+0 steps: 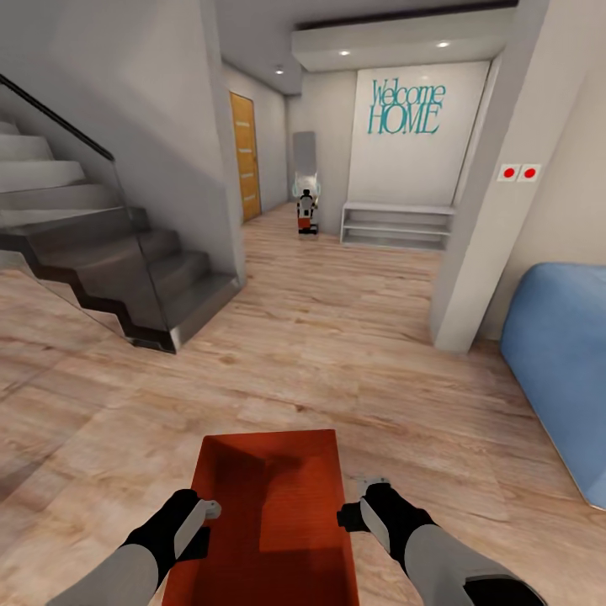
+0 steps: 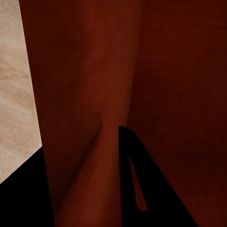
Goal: Move the two storage containers from the living room to the garage. In the garage, place one container on the floor and stack the other container on top of it (either order is fine).
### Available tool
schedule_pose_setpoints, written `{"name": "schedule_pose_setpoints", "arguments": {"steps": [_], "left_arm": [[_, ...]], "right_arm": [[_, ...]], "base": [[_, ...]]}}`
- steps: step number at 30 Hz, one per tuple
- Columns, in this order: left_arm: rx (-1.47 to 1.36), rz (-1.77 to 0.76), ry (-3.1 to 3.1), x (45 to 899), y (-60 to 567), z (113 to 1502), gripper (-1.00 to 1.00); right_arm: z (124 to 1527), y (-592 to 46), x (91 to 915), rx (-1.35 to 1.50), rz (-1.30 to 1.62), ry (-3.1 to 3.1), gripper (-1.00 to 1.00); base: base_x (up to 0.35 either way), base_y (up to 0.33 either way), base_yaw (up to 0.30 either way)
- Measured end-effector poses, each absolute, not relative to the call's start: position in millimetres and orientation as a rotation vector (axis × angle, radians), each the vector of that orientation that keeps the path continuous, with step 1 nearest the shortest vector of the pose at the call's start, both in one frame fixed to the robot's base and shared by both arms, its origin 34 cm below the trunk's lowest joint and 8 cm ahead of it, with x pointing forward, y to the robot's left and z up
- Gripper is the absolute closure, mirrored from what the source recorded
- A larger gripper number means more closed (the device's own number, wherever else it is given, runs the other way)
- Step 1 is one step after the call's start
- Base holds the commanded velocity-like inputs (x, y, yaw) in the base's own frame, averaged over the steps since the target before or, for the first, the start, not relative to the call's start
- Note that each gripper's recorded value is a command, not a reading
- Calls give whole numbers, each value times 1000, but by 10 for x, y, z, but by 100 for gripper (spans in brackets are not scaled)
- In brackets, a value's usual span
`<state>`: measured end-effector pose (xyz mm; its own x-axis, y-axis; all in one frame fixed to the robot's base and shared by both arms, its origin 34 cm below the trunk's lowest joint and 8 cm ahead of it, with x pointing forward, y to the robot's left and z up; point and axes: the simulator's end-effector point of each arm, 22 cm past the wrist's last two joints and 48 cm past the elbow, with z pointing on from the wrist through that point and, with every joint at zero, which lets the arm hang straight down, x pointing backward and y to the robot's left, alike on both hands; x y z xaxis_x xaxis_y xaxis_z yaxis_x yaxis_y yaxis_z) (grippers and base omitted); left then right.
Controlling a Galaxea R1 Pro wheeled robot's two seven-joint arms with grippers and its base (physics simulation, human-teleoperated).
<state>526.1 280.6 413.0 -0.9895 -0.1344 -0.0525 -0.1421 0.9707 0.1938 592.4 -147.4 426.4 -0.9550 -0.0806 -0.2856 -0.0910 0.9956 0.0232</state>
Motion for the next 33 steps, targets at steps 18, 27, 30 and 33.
{"name": "schedule_pose_setpoints", "arguments": {"steps": [18,27,30,33], "left_arm": [[-229,301,3062,5295,2803,4128,100],[-228,302,3062,5295,2803,4127,100],[-227,303,3062,5295,2803,4127,100],[-227,302,3062,5295,2802,4127,100]], "right_arm": [[4286,-1473,6002,-123,57,2812,100],[4282,-1473,5996,-122,57,2813,100],[4281,-1473,5995,-123,56,2813,100],[4281,-1473,5994,-123,57,2813,100]], "base": [[341,0,0],[341,0,0],[341,0,0],[341,0,0]]}}
